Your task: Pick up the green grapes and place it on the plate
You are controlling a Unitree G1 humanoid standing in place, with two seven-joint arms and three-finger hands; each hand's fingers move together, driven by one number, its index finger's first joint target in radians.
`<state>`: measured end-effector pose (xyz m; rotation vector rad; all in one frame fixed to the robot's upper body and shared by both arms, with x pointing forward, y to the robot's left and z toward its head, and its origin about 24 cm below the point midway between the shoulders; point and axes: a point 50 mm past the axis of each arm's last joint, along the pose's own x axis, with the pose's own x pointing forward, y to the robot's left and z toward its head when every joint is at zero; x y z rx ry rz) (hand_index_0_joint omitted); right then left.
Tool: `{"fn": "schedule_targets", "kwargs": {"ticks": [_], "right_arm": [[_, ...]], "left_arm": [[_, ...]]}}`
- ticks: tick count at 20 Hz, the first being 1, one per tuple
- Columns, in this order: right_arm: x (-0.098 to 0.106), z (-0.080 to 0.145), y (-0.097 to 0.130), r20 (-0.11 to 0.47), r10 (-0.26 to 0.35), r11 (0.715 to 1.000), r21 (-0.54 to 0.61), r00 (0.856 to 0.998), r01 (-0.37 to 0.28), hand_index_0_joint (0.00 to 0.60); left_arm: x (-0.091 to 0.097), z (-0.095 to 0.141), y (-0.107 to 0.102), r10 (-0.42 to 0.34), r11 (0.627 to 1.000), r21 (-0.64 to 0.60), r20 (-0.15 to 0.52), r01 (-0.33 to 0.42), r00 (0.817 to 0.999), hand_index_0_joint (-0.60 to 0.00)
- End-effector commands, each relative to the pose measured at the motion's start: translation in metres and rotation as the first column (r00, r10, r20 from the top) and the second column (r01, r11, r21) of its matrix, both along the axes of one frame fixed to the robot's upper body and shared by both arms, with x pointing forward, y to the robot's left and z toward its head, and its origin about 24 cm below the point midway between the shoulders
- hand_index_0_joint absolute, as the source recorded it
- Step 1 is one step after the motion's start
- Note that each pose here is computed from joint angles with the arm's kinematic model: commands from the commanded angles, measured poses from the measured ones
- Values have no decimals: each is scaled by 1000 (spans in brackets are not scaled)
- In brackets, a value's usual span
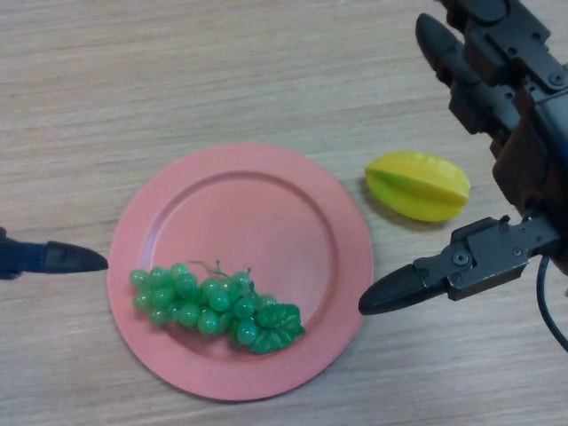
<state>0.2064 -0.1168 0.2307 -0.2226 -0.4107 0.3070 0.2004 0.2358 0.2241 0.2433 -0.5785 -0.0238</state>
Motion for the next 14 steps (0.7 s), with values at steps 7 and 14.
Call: {"fn": "schedule_targets", "kwargs": {"ticks": [7,14], "right_arm": [[-12,22,-6,191,-27,999,44,981,19,0],[-13,25,-10,201,-25,999,44,979,16,0]], "left_arm": [[-14,22,-6,-178,973,-152,-23,173,984,0],[-19,21,-11,-159,981,-114,-11,156,987,0]]}}
